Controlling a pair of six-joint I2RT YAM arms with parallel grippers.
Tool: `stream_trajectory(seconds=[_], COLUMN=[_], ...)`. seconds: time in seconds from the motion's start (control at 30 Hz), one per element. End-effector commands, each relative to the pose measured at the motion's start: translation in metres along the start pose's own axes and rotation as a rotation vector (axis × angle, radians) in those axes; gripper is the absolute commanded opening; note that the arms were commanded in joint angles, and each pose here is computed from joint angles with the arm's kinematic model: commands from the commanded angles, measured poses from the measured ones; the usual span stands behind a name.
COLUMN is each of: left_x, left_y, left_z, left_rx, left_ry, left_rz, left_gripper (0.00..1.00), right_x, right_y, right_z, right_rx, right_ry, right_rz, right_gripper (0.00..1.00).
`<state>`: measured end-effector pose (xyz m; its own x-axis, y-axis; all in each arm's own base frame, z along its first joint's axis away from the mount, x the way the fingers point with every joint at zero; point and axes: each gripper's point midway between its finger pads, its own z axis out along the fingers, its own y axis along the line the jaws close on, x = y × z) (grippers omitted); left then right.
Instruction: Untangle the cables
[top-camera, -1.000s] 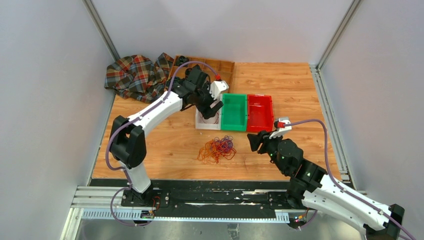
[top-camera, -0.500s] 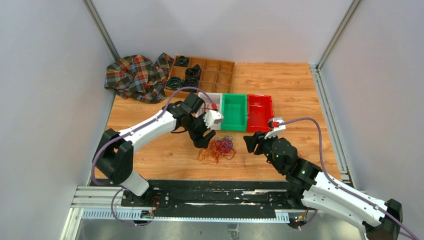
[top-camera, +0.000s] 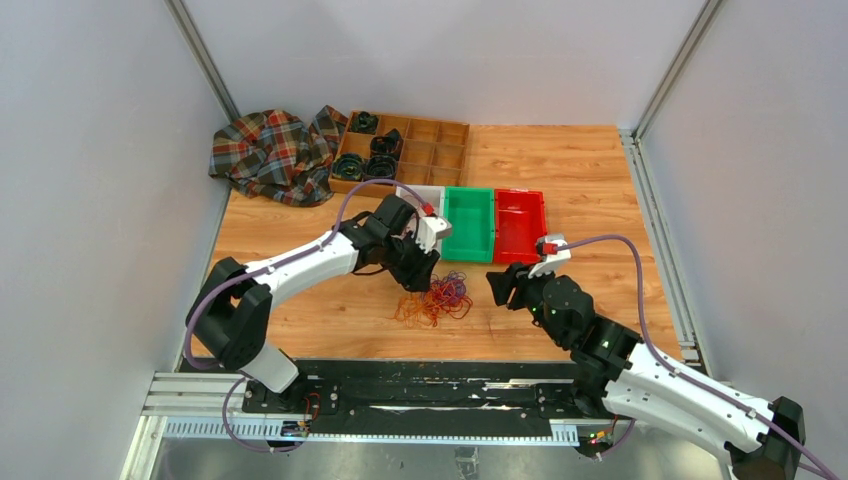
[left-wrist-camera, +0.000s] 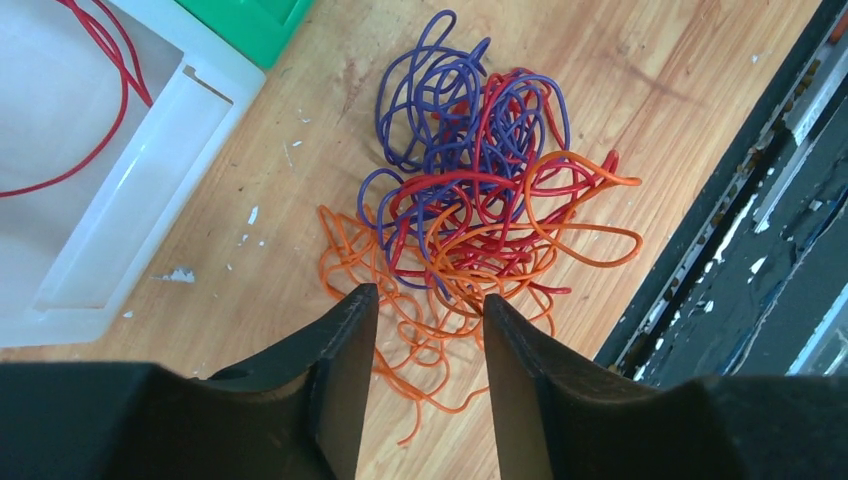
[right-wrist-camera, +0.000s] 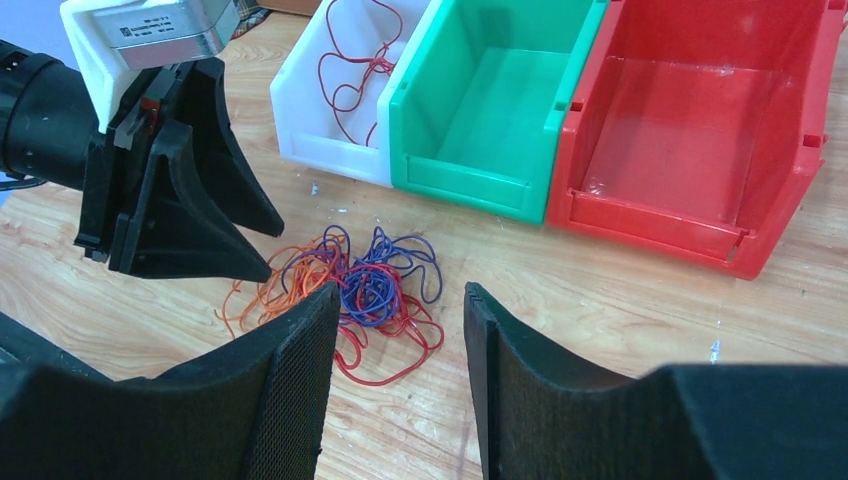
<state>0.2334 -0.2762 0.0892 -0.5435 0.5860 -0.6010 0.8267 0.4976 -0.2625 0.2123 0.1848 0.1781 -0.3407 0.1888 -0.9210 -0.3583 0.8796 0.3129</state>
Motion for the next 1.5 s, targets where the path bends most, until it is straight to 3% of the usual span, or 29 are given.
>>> stream_trajectory(seconds=[0.0,0.13,0.3,0.47,0.63,0.9,1.47], left_x=[-0.002,0.002,-0.011,-0.028,-0.039,-0.057,-0.088], left_y=[-0.002,0.003,0.014,0.016,-0.001,-0.03,-0.056], left_z=[0.01,0.016,0.01,-0.021,-0.05,-0.09,-0.142], left_rx=[0.013,-0.007,-0.072,-0.13,-0.1,-0.033,-0.018], left_ry=[-0.018,0.009,-0.013,-0.047,-0.067,-0.118,-0.214], left_rz=[-0.045,-0.062,-0.026,0.067,0.106,0.121,0.112], left_gripper=[0.44,0.37,0.15,0.01,0.01,0.01,0.01], right_x=[-0.001,-0.001,-0.002,-0.005,-0.008,-0.023,-0.029], right_y=[-0.005,-0.005,-0.005,-0.003,0.01,0.055,0.13], right_z=[0.003,0.004,0.004,0.006,0.014,0.03,0.045], right_rx=[0.02,0.023,0.022,0.017,-0.022,-0.166,-0.417], right_ry=[-0.017,-0.015,-0.017,-0.024,-0.018,0.009,-0.005], right_rz=[0.014,0.008,-0.001,-0.007,-0.018,-0.041,0.038], right_gripper=[0.49,0.49,0.49,0.49,0.51,0.64,0.71])
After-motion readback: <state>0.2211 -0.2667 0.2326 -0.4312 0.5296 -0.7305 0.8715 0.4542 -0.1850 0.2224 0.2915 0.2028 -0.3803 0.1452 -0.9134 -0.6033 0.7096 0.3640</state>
